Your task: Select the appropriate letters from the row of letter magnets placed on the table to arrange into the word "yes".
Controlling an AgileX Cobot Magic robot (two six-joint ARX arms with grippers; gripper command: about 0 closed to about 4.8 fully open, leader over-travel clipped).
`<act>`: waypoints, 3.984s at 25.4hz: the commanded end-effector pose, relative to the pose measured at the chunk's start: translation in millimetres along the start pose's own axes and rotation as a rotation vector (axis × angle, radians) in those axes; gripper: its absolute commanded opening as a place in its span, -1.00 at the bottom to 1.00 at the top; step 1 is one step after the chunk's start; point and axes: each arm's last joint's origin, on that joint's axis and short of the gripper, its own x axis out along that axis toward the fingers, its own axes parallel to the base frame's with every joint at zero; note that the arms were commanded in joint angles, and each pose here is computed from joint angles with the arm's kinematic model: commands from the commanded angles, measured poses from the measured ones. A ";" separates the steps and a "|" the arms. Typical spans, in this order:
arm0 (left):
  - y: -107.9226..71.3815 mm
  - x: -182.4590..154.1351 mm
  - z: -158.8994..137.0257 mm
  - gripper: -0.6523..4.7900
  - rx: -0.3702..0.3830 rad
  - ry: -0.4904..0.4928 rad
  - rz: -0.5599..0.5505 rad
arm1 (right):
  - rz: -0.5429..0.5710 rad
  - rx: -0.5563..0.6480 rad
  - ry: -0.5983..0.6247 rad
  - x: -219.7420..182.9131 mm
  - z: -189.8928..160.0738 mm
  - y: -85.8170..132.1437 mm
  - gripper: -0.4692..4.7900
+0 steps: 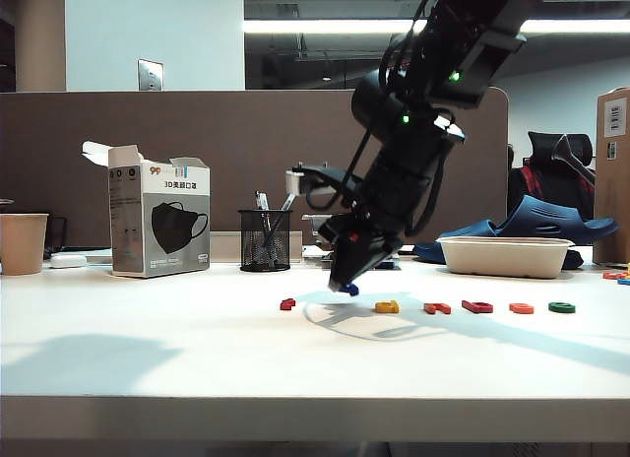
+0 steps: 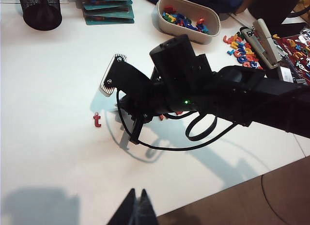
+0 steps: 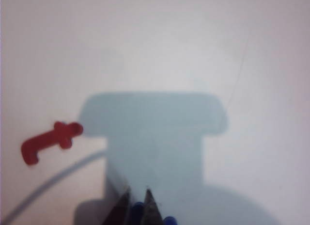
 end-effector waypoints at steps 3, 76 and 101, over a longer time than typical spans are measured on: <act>0.0 -1.4 1.1 -0.78 -0.003 -0.010 -0.003 | 0.001 0.037 -0.050 -12.2 9.8 0.0 -0.83; -1.1 -1.4 2.9 -0.78 -0.010 -0.027 -0.014 | -0.032 0.393 0.091 -37.1 -0.3 105.2 -0.83; -1.1 -1.4 2.5 -0.78 -0.009 -0.022 -0.016 | -0.074 0.405 0.028 -20.8 -13.7 105.6 -0.83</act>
